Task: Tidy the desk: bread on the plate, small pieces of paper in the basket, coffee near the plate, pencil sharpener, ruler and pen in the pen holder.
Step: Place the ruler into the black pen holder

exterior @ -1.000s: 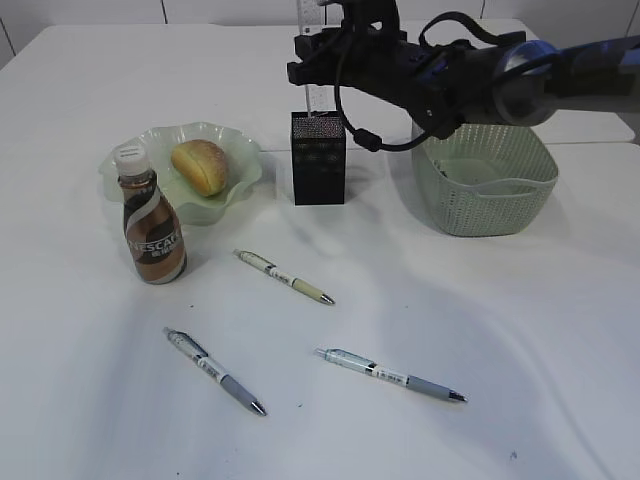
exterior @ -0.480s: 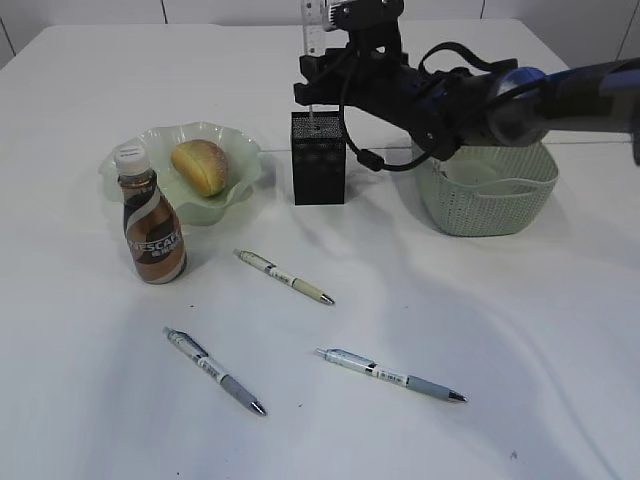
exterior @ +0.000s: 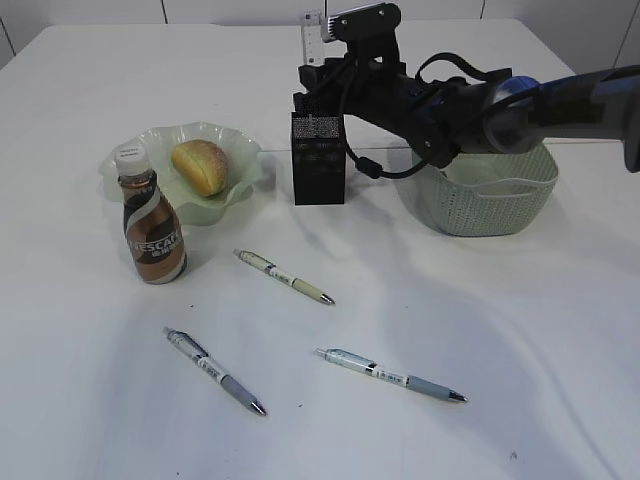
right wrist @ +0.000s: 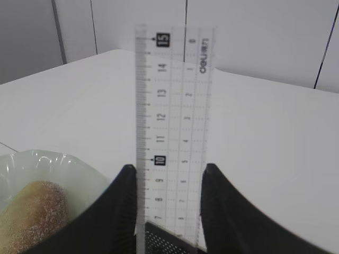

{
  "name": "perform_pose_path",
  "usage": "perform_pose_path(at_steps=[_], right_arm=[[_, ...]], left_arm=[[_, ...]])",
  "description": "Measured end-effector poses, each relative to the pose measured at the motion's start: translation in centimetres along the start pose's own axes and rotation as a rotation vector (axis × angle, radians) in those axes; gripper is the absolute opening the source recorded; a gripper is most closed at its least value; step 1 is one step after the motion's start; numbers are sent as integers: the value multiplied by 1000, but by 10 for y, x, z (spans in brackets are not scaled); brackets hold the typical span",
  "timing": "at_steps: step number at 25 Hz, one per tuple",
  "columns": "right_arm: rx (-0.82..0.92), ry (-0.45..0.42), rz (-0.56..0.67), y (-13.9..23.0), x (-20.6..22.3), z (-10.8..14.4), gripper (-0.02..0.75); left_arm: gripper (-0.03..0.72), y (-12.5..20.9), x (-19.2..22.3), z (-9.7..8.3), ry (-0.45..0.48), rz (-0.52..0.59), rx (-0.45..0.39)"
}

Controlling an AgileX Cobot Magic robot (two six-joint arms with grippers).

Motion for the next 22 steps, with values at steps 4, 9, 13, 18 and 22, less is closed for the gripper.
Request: perform_pose_path(at_steps=[4,9,13,18,22], right_arm=[[0,8,28,3,0,-1,290],[1,12,38,5,0,-2,293],[5,15,50,8,0,-2,299],[6,19,65,9,0,-3,300],[13,24,80,11,0,-3,312]], left_arm=[[327,0,0,0,1,-4,0],[325,-1,0,0,1,-5,0],[324,-1,0,0,1,-8,0],[324,-1,0,0,1,-8,0],[323,-1,0,0,1,-8,0]])
Point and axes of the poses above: a point on each arm's last joint axis where the gripper is mounted, x pointing out along that axis toward the gripper, z along the wrist's bending axis when the last joint is at zero, y = z × x, the point moved 2 cm from there along x, pointing out along that axis toward the gripper, and after that the axes turned 1 degree about -x, right-handed, at the moved point
